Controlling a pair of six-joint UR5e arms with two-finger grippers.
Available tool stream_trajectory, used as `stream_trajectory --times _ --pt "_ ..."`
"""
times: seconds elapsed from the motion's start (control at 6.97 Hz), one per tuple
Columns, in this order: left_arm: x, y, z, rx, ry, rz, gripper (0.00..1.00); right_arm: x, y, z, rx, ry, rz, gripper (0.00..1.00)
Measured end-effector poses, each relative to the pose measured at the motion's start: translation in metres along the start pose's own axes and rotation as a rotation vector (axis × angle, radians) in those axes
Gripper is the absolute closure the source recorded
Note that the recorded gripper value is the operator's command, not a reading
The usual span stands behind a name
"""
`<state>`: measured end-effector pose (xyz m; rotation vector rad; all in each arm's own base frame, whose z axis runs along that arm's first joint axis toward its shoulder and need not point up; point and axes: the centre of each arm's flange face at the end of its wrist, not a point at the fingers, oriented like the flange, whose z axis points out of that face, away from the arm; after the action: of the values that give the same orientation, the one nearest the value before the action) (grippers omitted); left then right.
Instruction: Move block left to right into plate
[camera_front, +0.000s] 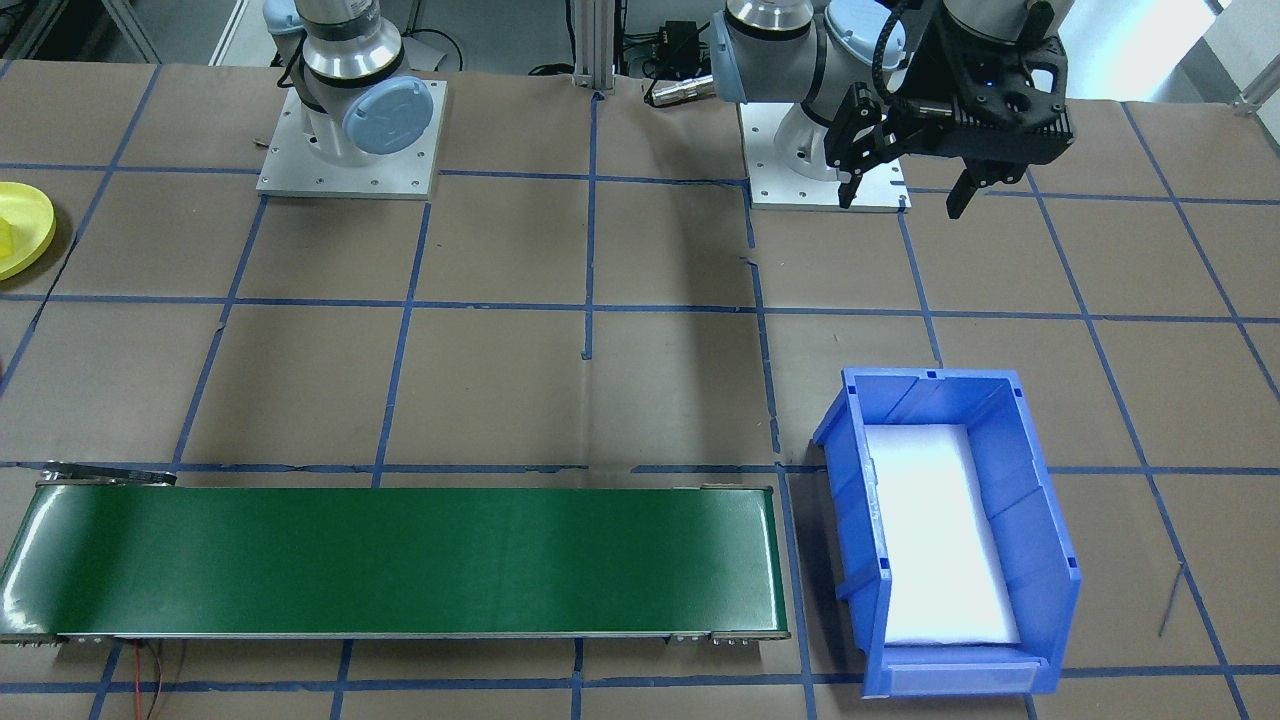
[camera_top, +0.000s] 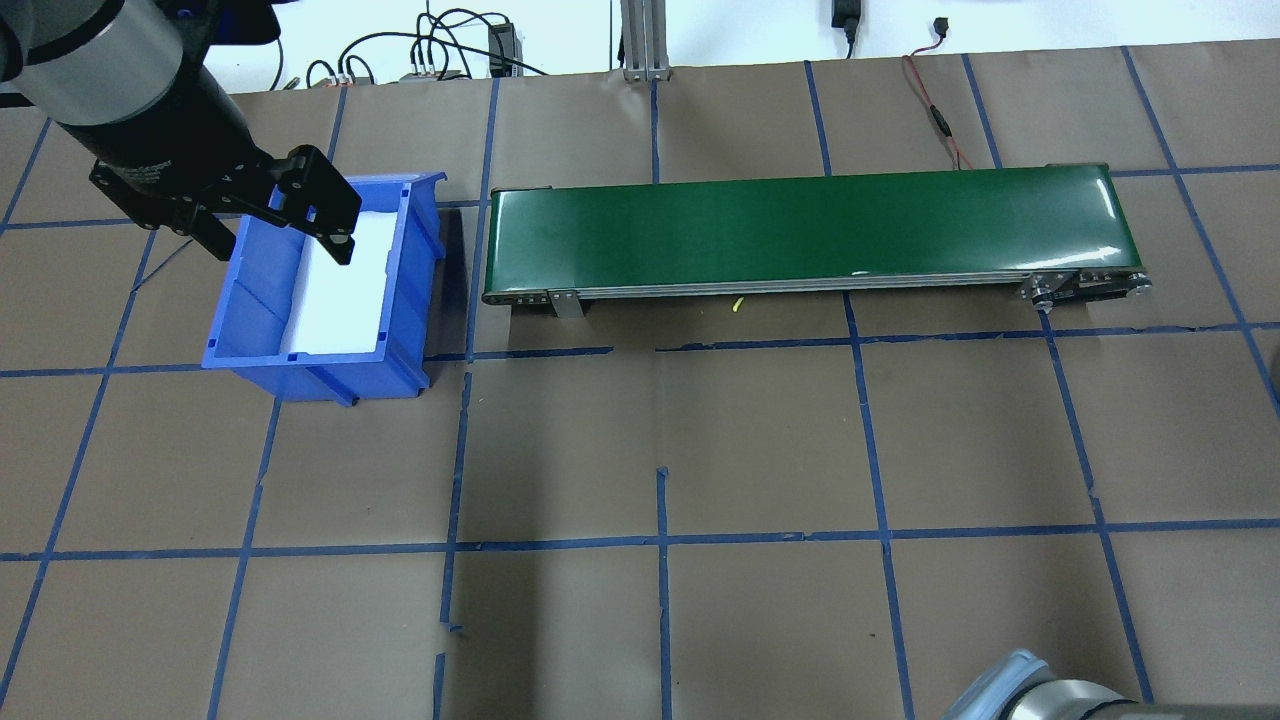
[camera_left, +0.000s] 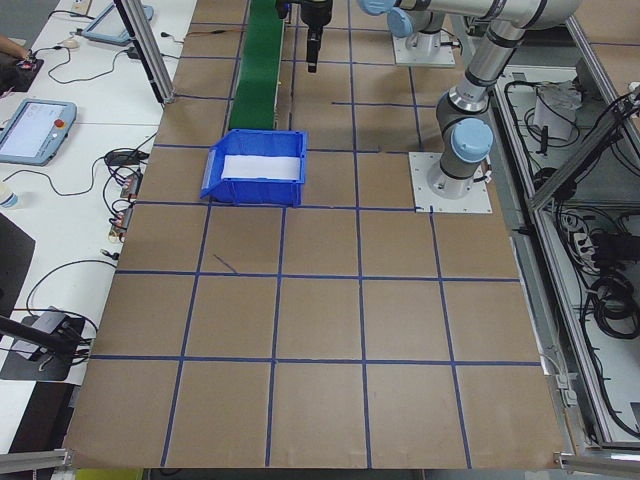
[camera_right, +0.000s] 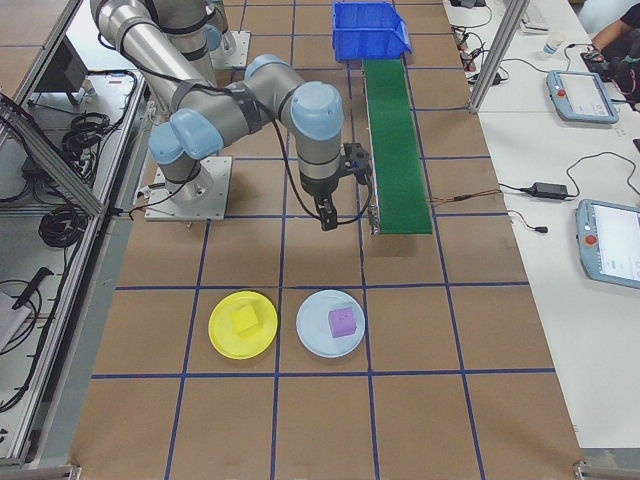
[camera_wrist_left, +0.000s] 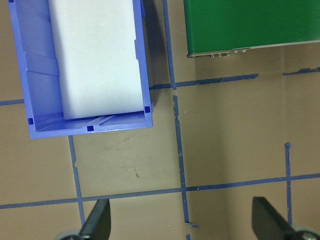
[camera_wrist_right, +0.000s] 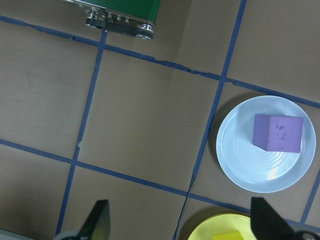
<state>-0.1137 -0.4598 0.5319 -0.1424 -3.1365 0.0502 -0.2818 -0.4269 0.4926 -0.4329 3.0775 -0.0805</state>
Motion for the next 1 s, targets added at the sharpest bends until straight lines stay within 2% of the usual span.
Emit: stream_trajectory --times 0.43,0.72,1.0 --pt "0.000 0.000 0.000 0.001 0.000 -0.001 0.00 -0.092 -0.030 -0.043 0.021 0.027 0.013 0.00" --pt "0.000 0.000 -0.001 0.001 0.000 -0.001 0.00 -0.141 -0.039 -0.056 0.014 0.010 0.042 0.00" --pt "0.000 0.000 -0.001 0.001 0.000 0.000 0.00 -0.190 -0.054 -0.065 0.021 0.011 0.063 0.00"
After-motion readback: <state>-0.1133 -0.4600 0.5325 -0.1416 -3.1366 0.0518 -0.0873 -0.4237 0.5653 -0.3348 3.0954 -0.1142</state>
